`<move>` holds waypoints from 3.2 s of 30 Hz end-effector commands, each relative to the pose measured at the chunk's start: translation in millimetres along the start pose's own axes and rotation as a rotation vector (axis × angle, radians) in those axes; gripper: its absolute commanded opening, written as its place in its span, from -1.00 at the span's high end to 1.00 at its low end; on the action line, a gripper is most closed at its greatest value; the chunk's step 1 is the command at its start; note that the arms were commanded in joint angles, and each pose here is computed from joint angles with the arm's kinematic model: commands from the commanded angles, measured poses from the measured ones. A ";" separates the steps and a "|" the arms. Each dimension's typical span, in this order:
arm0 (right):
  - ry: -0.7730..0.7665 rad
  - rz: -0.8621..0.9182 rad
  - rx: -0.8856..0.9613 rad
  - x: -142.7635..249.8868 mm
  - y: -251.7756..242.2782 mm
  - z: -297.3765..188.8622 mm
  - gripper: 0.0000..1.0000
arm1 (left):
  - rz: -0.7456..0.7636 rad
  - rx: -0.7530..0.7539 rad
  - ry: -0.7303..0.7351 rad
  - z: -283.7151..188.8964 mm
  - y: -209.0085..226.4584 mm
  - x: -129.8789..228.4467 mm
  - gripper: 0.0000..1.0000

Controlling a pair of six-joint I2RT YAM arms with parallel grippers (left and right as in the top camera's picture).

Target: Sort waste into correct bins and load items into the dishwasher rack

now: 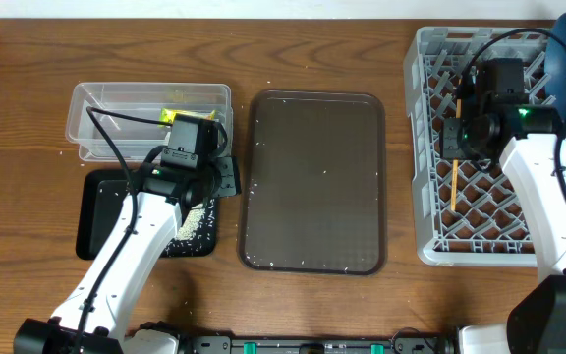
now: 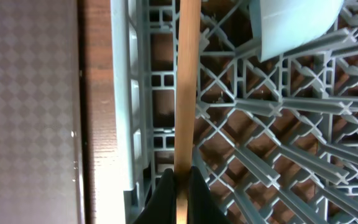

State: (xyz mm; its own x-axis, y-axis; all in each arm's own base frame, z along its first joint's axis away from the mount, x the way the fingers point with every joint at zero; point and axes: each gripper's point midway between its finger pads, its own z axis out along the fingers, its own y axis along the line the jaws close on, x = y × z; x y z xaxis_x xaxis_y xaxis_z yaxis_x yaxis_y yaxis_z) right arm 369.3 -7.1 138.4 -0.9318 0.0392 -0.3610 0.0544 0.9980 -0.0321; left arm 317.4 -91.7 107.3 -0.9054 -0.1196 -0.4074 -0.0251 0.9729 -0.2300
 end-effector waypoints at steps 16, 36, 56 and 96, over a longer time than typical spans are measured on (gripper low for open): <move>0.177 -0.021 0.012 37.4 -0.2 69.9 0.85 | -0.001 -0.003 -0.015 -1.9 0.4 -5.5 -0.11; -0.056 -0.010 -0.052 -20.1 8.9 18.3 0.22 | 0.001 0.002 -0.028 -2.6 -0.8 -8.7 -0.26; -0.381 -0.085 -0.194 -72.6 32.2 -57.5 0.92 | 0.123 -0.009 -0.267 -65.4 -9.3 -56.6 -0.35; 0.348 -0.081 -0.219 63.2 55.4 51.7 0.97 | 0.113 -0.039 -0.160 -50.1 -1.0 -36.6 -0.37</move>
State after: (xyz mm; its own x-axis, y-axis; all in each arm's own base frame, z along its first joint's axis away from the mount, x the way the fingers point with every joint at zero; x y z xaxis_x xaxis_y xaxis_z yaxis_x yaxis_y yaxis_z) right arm 330.8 56.2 66.8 -0.9947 -0.0947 -0.0409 -0.1013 0.9718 0.2129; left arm 325.0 -82.2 162.7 -0.8323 -0.0504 -0.5520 0.0499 0.9850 -0.1651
